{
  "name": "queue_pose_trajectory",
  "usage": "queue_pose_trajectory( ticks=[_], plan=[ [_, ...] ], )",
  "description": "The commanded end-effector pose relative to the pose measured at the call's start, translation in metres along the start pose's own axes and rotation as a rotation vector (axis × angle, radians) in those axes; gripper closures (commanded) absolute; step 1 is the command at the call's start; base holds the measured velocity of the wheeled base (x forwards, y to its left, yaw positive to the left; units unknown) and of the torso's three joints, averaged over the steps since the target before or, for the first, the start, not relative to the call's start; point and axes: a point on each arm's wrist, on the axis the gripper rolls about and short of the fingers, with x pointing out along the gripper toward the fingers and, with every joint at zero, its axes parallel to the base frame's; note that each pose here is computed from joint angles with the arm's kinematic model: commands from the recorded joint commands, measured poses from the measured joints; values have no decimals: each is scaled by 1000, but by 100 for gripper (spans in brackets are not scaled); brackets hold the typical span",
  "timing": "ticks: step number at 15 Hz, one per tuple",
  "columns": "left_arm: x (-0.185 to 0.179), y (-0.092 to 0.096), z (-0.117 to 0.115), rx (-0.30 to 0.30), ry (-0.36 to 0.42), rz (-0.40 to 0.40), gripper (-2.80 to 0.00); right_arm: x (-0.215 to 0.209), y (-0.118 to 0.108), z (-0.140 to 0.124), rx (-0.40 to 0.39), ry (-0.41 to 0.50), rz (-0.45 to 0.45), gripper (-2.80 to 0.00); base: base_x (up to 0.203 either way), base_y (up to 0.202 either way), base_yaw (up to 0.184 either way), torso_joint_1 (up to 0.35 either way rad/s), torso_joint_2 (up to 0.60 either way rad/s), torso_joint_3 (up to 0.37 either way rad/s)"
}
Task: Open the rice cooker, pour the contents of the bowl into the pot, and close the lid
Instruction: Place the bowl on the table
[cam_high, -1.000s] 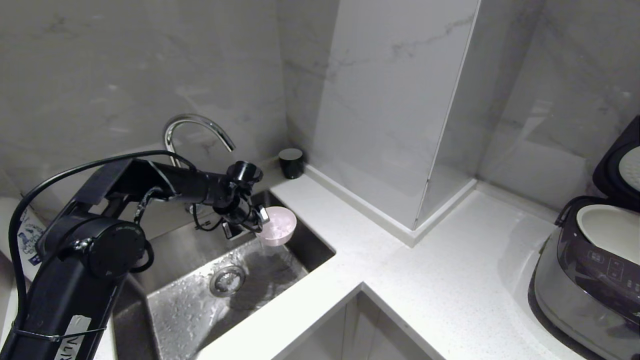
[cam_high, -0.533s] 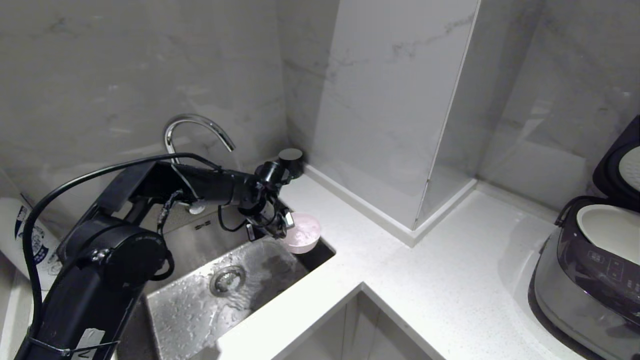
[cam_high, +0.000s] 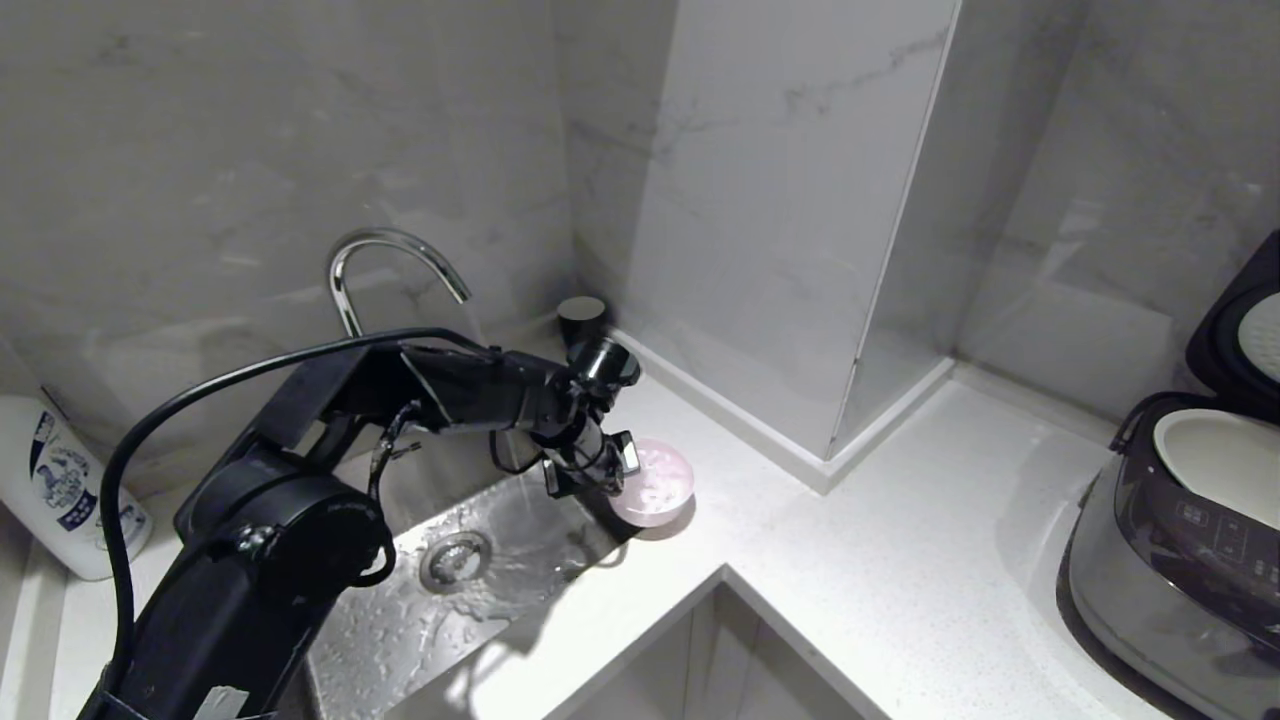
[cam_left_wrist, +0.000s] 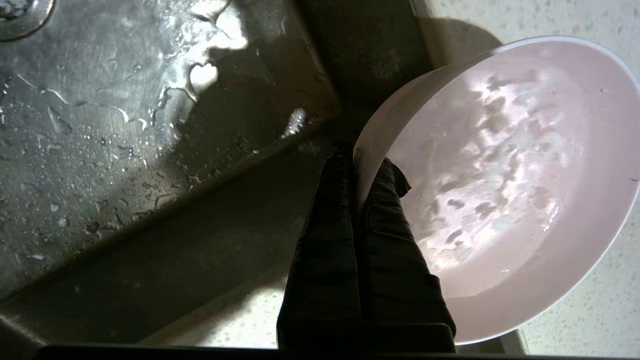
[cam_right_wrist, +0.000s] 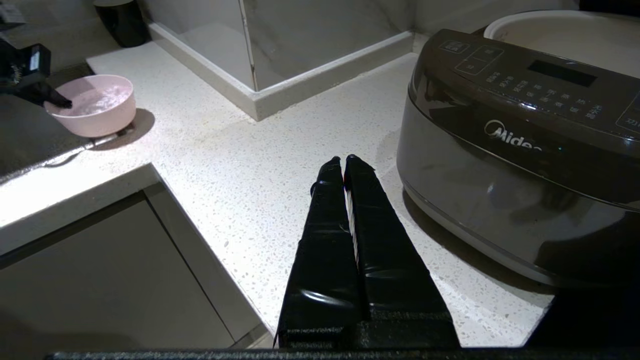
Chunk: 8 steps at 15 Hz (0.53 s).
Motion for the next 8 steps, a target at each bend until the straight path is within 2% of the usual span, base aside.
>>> queue_pose_trajectory(
  ticks=[1, 8],
  plan=[
    [2, -5, -6, 11, 10, -2, 0, 0, 0, 0, 0, 0, 0, 0, 0, 0, 0, 0, 0, 0],
    [1, -24, -24, 58, 36, -18, 0, 0, 0, 0, 0, 0, 0, 0, 0, 0, 0, 0, 0, 0]
  ],
)
